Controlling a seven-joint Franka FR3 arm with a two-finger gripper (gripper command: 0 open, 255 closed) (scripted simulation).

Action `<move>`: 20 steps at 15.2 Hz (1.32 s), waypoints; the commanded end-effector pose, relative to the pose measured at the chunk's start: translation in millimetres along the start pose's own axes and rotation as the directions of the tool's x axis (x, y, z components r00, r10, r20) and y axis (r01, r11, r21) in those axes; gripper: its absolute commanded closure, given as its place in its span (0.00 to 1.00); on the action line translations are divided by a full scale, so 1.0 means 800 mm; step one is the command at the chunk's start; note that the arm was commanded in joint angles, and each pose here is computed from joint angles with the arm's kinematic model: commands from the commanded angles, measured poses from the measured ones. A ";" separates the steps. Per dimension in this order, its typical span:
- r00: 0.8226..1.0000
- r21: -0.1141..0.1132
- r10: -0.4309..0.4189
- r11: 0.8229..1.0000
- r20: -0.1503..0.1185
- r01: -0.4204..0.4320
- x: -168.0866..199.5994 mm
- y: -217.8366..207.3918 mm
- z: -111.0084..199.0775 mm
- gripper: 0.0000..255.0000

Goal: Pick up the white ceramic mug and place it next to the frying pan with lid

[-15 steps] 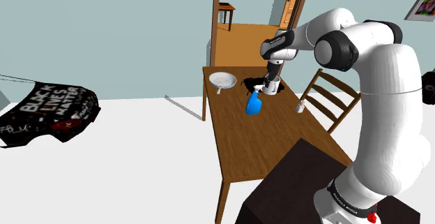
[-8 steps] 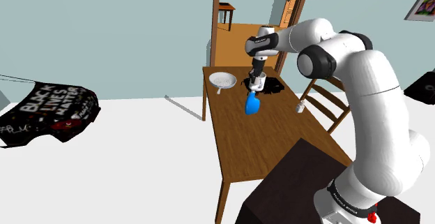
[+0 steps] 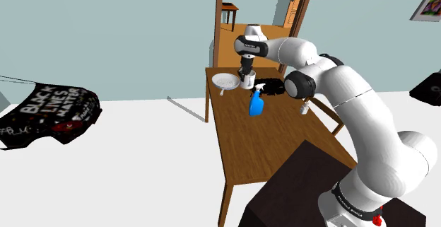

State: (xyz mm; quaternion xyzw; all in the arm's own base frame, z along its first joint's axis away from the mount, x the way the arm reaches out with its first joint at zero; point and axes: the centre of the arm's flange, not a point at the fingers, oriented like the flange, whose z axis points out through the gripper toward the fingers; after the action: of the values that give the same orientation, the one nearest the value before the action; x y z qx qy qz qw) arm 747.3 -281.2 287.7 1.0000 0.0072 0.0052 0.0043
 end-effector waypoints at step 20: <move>1.000 0.000 0.000 1.000 -0.001 0.000 0.002 -0.003 0.139 1.00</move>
State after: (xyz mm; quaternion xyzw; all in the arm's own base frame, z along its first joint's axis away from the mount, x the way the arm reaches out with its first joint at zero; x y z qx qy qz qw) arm 750.0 -279.0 182.3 1.0000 0.0071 0.0053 0.0043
